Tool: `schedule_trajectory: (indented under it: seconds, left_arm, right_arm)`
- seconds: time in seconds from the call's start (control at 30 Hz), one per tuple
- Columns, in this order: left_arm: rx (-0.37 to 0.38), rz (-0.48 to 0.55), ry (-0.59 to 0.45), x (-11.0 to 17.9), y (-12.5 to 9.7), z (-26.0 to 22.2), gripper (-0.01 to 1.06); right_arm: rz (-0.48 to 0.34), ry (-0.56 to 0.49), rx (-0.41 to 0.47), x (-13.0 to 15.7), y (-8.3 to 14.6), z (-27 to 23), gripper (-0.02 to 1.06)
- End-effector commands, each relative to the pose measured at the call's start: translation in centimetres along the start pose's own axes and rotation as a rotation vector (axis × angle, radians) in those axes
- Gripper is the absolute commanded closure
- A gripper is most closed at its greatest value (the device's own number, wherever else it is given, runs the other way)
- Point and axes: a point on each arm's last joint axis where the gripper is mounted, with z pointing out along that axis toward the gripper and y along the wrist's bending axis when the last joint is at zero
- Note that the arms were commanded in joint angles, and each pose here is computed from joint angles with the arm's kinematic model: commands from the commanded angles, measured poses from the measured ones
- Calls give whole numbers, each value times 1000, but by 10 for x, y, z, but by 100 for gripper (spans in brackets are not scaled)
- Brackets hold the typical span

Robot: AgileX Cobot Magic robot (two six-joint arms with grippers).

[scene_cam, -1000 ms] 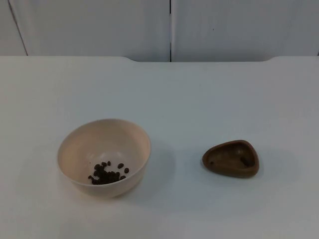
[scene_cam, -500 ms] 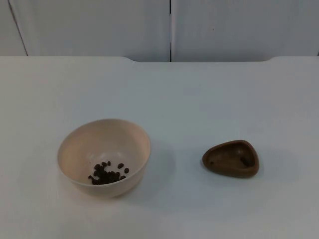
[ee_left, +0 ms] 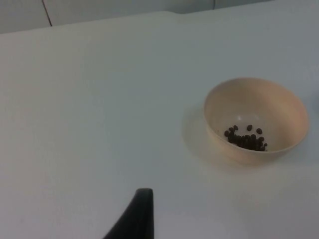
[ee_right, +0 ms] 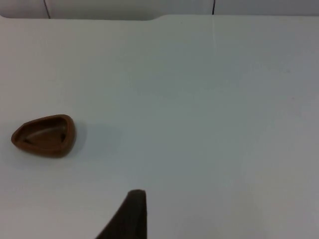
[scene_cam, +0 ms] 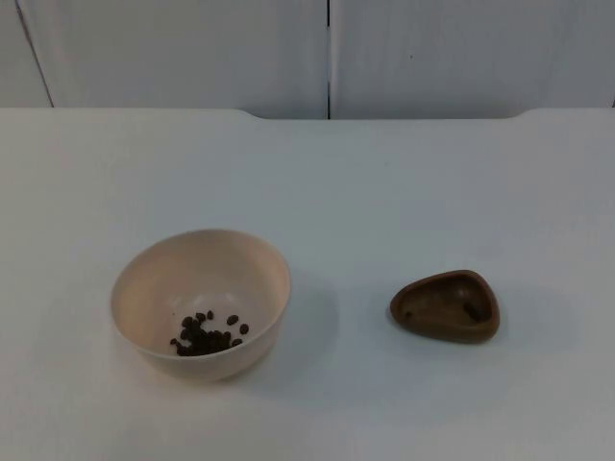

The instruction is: Pick up the bowl with the left hand and pour the coffee beans from the cup into the bowl with the right hand.

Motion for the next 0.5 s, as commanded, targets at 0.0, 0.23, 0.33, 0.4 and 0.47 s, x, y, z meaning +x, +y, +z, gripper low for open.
schedule_trajectory:
  seconds: [0.0, 0.23, 0.33, 0.4, 0.47]
  left_arm:
    - [-36, -20, -1, 1, 0, 1, 0]
    - [-97, -53, -2, 1, 0, 1, 0]
    - [-134, -73, -3, 1, 0, 1, 0]
    - [-155, -84, -3, 1, 0, 1, 0]
    - [-167, -90, -3, 1, 0, 1, 0]
  right_arm:
    - [7, -9, 4, 0, 0, 0, -1]
    - [7, -9, 4, 0, 0, 0, -1]
    - [7, -9, 4, 0, 0, 0, -1]
    - [7, -9, 4, 0, 0, 0, -1]
    - [7, -9, 4, 0, 0, 0, -1]
